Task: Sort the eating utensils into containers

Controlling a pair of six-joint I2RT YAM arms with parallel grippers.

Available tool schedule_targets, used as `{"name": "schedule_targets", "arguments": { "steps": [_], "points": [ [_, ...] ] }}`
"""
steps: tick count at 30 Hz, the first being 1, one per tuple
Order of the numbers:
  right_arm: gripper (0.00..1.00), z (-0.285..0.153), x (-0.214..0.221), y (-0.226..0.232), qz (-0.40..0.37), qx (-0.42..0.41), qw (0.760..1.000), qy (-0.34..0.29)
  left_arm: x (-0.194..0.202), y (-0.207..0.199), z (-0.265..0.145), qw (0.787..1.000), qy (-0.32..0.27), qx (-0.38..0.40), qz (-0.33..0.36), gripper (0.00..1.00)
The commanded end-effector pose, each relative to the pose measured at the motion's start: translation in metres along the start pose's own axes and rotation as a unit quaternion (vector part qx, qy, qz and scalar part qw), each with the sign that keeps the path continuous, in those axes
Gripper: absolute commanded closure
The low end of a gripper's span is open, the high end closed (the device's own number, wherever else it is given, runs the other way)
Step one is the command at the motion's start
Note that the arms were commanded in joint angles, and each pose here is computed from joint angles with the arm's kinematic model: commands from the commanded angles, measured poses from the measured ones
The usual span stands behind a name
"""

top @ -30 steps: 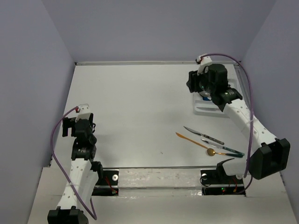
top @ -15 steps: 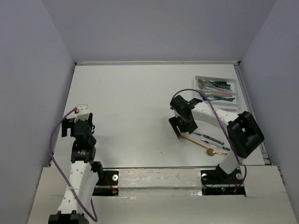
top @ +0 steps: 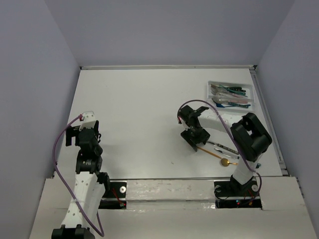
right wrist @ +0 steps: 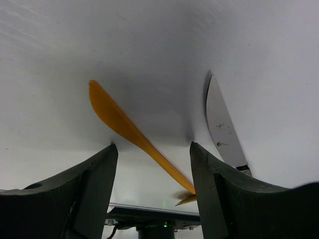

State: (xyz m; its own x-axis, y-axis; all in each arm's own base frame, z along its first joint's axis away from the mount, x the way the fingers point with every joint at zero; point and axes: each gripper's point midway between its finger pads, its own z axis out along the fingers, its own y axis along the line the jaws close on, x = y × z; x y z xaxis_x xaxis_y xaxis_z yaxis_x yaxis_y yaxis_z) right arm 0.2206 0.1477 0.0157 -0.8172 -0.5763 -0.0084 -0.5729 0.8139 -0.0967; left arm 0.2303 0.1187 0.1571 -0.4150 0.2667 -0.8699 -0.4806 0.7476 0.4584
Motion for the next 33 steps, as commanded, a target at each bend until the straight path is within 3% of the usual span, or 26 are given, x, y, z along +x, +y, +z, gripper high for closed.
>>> {"name": "schedule_targets", "arguments": {
  "steps": [1, 3, 4, 5, 6, 9, 14, 19, 20, 23, 24, 27, 33],
  "points": [
    [0.38, 0.015, 0.0, -0.005, -0.057, 0.023, 0.998, 0.012, -0.001, 0.001, 0.001, 1.0, -0.006, -0.008, -0.006, 0.01],
    [0.46, 0.023, -0.001, -0.007, -0.068, 0.027, 0.997, 0.012, -0.002, 0.002, 0.001, 1.0, -0.007, -0.01, -0.007, 0.01],
    [0.59, 0.028, -0.001, -0.006, -0.072, 0.026, 0.997, 0.014, -0.001, 0.001, 0.001, 1.0, -0.006, -0.009, -0.006, 0.01],
    [0.83, 0.031, 0.0, -0.005, -0.073, 0.023, 0.997, 0.017, -0.001, 0.001, 0.001, 1.0, -0.006, -0.009, -0.006, 0.01],
    [0.92, 0.033, 0.0, -0.005, -0.073, 0.023, 0.997, 0.016, -0.002, 0.002, 0.001, 1.0, -0.006, -0.009, -0.006, 0.01],
    [0.99, 0.034, -0.009, 0.002, -0.08, 0.005, 0.997, -0.005, -0.002, 0.001, 0.001, 1.0, -0.007, -0.009, -0.006, 0.01],
    [1.0, 0.024, -0.05, 0.026, -0.098, -0.043, 0.992, -0.067, -0.001, 0.002, 0.001, 1.0, -0.006, -0.011, -0.006, 0.01],
    [1.0, 0.013, -0.122, 0.052, -0.115, -0.051, 0.983, -0.133, -0.001, 0.002, 0.001, 1.0, -0.006, -0.011, -0.006, 0.01],
    [1.0, -0.006, -0.155, 0.062, -0.122, -0.053, 0.976, -0.174, -0.001, 0.002, 0.001, 1.0, -0.007, -0.011, -0.007, 0.01],
    [0.91, -0.01, -0.191, 0.08, -0.142, -0.073, 0.967, -0.199, -0.001, 0.003, 0.001, 1.0, -0.006, -0.015, -0.006, 0.01],
    [0.8, -0.024, -0.208, 0.089, -0.146, -0.081, 0.96, -0.223, 0.0, 0.003, 0.001, 1.0, -0.005, -0.015, -0.006, 0.01],
    [0.63, -0.026, -0.211, 0.089, -0.147, -0.081, 0.96, -0.225, 0.0, 0.004, 0.001, 1.0, -0.005, -0.016, -0.006, 0.01],
    [0.57, -0.015, -0.177, 0.084, -0.149, -0.079, 0.966, -0.196, -0.002, 0.004, 0.0, 1.0, -0.008, -0.017, -0.009, 0.01]
  ]
}}
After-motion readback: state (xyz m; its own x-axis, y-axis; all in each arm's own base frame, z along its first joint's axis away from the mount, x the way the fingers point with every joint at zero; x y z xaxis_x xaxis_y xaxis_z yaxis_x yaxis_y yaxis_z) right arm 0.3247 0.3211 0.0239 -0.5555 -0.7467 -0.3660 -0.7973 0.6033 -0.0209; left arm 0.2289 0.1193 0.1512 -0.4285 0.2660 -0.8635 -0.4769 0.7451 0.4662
